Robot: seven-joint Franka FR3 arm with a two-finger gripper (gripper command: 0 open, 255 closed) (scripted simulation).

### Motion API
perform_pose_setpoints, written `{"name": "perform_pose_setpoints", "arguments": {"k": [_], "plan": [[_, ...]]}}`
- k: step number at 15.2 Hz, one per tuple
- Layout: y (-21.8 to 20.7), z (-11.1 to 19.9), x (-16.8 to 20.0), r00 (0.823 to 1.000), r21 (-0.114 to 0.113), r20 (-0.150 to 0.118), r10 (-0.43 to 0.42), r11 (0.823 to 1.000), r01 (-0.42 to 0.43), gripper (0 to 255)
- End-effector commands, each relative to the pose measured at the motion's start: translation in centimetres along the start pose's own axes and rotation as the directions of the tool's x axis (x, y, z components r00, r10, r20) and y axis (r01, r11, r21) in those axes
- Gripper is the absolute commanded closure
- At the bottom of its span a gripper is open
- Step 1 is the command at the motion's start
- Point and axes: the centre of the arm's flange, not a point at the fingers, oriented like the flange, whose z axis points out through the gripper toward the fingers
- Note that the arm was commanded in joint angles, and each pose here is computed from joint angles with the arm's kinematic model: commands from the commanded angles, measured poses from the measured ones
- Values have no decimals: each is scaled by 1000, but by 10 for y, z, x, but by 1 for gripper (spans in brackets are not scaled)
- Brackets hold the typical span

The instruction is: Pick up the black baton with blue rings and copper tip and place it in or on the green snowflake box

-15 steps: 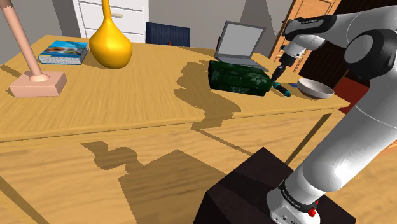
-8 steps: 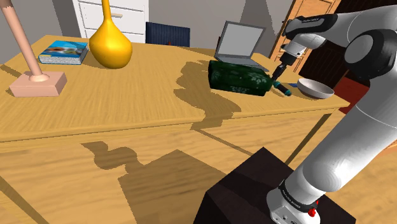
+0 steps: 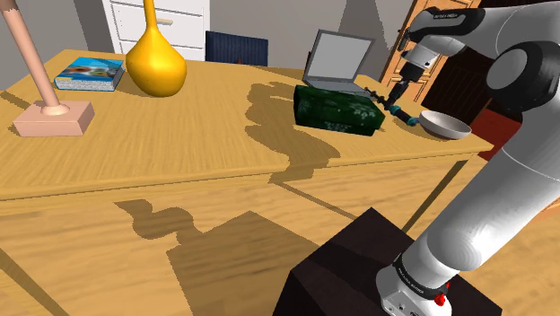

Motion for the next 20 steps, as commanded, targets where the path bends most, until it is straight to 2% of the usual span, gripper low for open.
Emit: {"name": "perform_pose_setpoints", "arguments": {"k": [1,20], "plan": [[0,-11,1,1000,0,0,0,1000,0,255],[-16,-109,14,1000,0,0,0,1000,0,255]]}}
